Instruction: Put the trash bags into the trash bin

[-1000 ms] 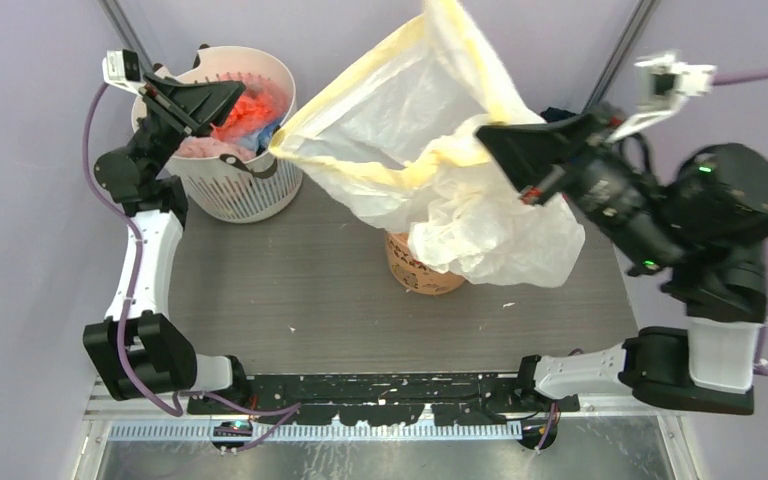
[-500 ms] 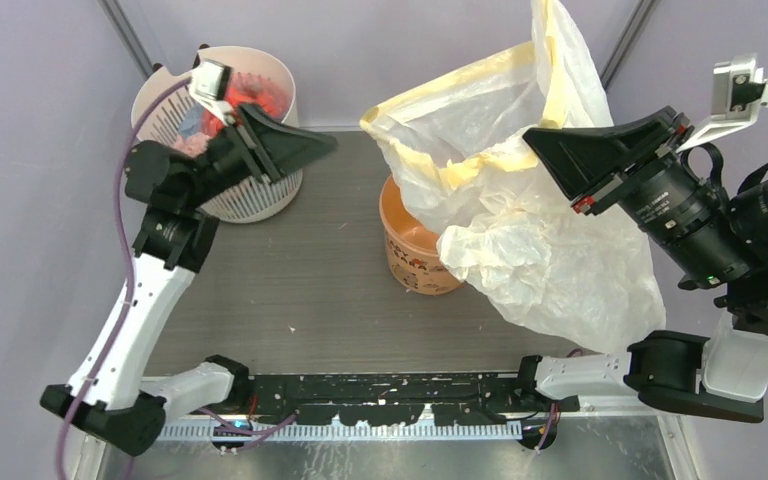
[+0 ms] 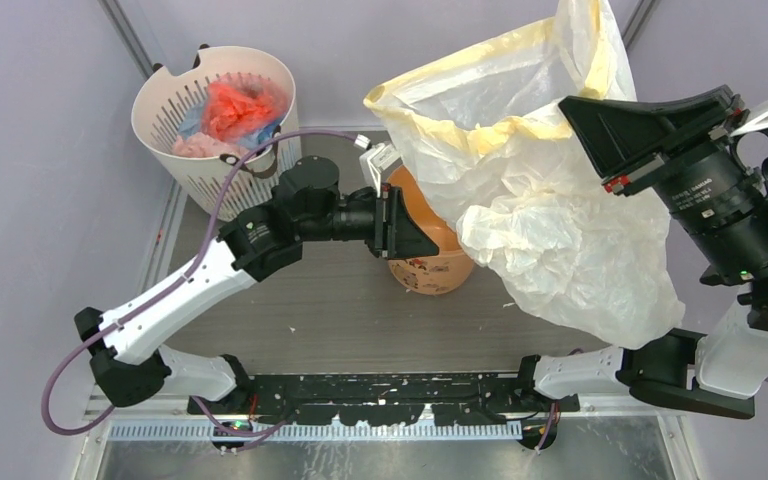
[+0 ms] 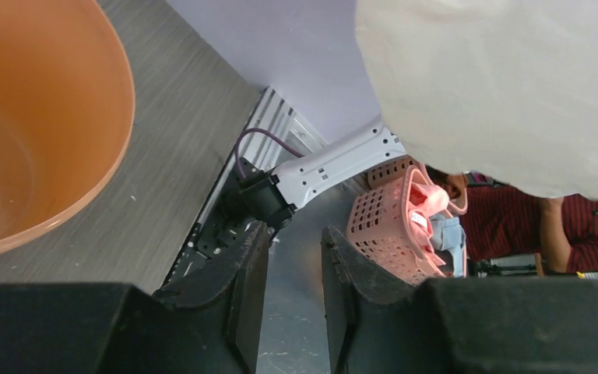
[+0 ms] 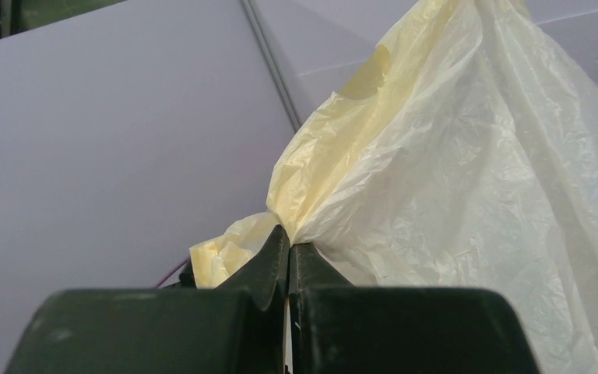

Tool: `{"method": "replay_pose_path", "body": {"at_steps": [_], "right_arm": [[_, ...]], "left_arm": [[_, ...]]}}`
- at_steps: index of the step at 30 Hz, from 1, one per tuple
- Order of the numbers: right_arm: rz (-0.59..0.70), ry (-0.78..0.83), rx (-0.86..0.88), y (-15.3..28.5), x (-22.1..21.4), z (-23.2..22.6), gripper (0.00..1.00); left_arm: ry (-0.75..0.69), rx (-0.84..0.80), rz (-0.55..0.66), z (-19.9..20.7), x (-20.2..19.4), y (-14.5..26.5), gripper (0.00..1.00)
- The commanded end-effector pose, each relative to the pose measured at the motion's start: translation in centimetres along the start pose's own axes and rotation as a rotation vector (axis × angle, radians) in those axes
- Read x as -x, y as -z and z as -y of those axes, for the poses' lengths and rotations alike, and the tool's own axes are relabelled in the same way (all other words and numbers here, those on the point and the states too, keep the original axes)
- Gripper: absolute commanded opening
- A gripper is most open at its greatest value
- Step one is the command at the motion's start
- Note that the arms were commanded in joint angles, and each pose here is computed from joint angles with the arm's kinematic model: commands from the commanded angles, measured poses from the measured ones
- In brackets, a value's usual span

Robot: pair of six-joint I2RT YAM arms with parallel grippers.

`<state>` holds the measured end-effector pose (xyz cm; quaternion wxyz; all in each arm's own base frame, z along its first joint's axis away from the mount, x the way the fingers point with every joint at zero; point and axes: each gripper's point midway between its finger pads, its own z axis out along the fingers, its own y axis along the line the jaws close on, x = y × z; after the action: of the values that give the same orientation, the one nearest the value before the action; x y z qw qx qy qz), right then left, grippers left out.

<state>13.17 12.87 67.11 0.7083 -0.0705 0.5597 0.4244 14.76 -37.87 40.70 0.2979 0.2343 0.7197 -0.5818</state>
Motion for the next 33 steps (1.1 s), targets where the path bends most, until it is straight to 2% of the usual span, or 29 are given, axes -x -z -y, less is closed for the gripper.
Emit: {"method": "replay_pose_path", "body": {"at_steps": [1,7,13,20,27,33], "right_arm": [[0.042,0.091,-0.132,-2.0,-0.1,1.8,0.01],[0.04,0.215,-0.273,-2.5,-0.5,4.3,0.01],[0.044,0.243,-0.282,-2.3,-0.3,4.5,0.01],[0.056,0.253,-0.282,-3.3,0.0,4.1,0.01],[-0.014,0.295,-0.3,-7.1,-3.8,3.0,0.01],[-0.062,0.323,-0.377,-9.0,-6.7,4.9,0.01]], "left_arm": [[-0.121,-0.017,0.139,3.8,3.5,3.7,0.33],[-0.101,0.001,0.104,3.2,2.4,3.0,0.33],[-0.124,-0.035,0.08,4.0,2.8,-0.2,0.32],[-0.169,-0.053,0.123,6.0,3.7,-1.3,0.33],[-0.182,-0.018,0.145,5.5,4.0,-1.2,0.34],[-0.207,0.021,0.184,4.8,3.9,-0.2,0.35]]}}
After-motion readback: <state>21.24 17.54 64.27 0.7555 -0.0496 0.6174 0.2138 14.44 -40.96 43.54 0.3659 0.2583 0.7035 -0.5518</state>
